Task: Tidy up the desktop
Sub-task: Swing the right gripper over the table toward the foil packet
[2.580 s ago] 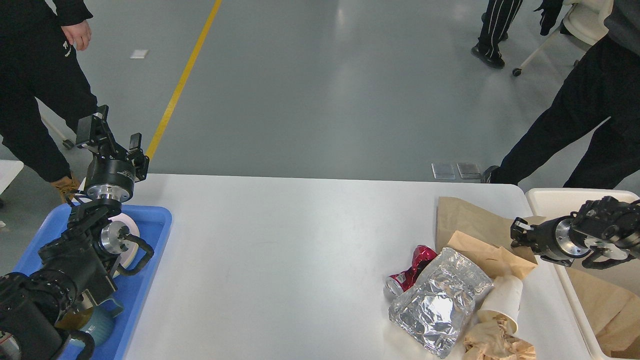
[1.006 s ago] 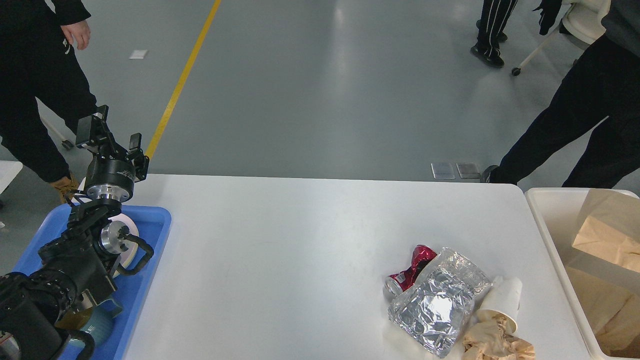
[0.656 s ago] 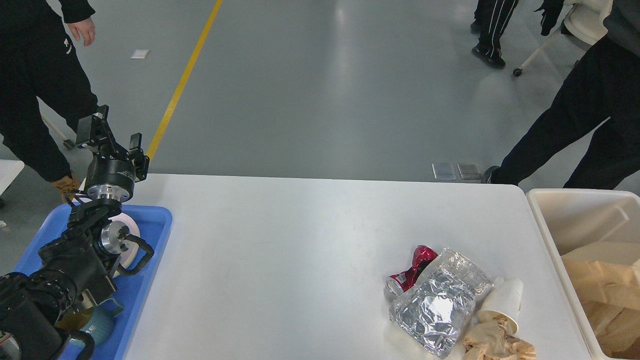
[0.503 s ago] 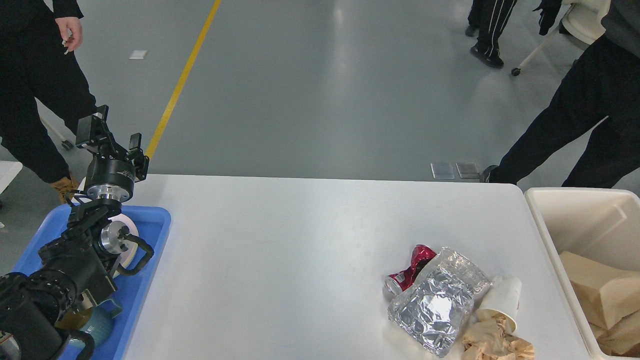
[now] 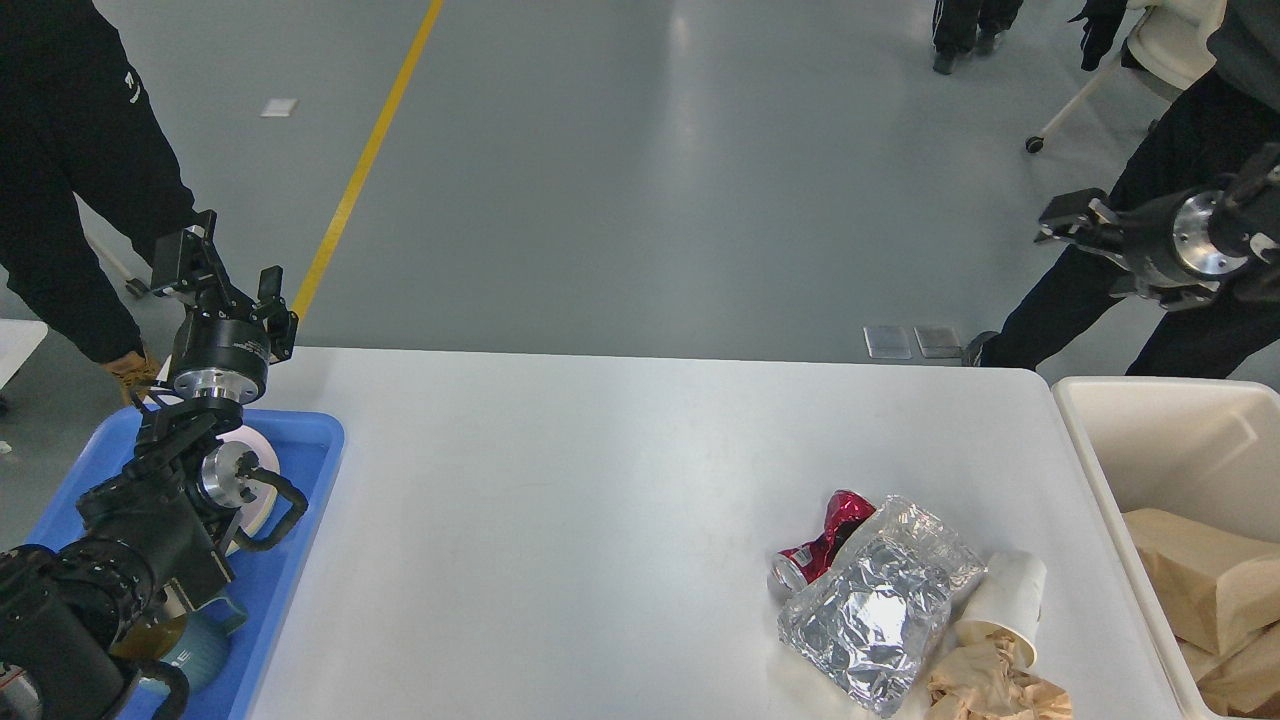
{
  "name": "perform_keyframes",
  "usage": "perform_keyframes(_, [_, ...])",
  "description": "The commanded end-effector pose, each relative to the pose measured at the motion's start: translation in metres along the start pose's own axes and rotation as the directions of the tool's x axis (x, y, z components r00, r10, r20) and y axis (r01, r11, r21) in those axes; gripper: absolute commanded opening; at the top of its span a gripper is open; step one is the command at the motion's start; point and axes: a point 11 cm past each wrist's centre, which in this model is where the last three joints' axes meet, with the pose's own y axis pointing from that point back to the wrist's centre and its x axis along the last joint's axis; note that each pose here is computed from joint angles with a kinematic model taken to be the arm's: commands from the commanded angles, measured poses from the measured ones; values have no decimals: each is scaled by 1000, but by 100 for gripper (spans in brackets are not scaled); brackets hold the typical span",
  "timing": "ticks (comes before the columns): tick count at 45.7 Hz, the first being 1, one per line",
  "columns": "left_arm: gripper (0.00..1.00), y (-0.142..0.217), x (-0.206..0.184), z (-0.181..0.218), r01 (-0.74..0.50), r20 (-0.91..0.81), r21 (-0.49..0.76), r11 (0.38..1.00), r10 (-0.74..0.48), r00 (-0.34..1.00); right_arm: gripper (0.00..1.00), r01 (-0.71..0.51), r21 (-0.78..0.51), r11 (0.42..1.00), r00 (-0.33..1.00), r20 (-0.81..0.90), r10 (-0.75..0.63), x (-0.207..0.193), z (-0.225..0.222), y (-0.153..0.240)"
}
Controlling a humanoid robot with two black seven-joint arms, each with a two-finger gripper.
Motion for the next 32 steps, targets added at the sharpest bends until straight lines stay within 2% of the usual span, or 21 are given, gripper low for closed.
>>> perform_keyframes(1, [96, 0, 0, 0, 0, 0, 0, 1000, 0, 1000, 100, 254, 18, 967, 959, -131, -250, -32, -63, 21])
perform_keyframes(3, [96, 0, 0, 0, 0, 0, 0, 1000, 0, 1000, 100, 340, 14, 940, 927, -172, -333, -46, -82, 29])
perform_keyframes(8, [96, 0, 0, 0, 0, 0, 0, 1000, 0, 1000, 100, 395, 30, 918, 893, -248, -376, -65, -119, 44])
perform_keyframes(13, [96, 0, 0, 0, 0, 0, 0, 1000, 0, 1000, 100, 445, 25, 895, 867, -263, -423, -84, -125, 40])
perform_keyframes(16, [96, 0, 0, 0, 0, 0, 0, 1000, 0, 1000, 100, 523, 6, 852, 833, -218, -509, -115, -101, 7])
perform_keyframes(21, [96, 0, 0, 0, 0, 0, 0, 1000, 0, 1000, 100, 602, 1, 799, 789, -155, -594, -154, -73, -28])
perform_keyframes(26, [96, 0, 0, 0, 0, 0, 0, 1000, 0, 1000, 100, 598, -1, 801, 796, -114, -594, -189, -53, -60])
perform_keyframes(32, [96, 0, 0, 0, 0, 0, 0, 1000, 0, 1000, 100, 592, 24, 806, 805, -71, -589, -215, -42, -79])
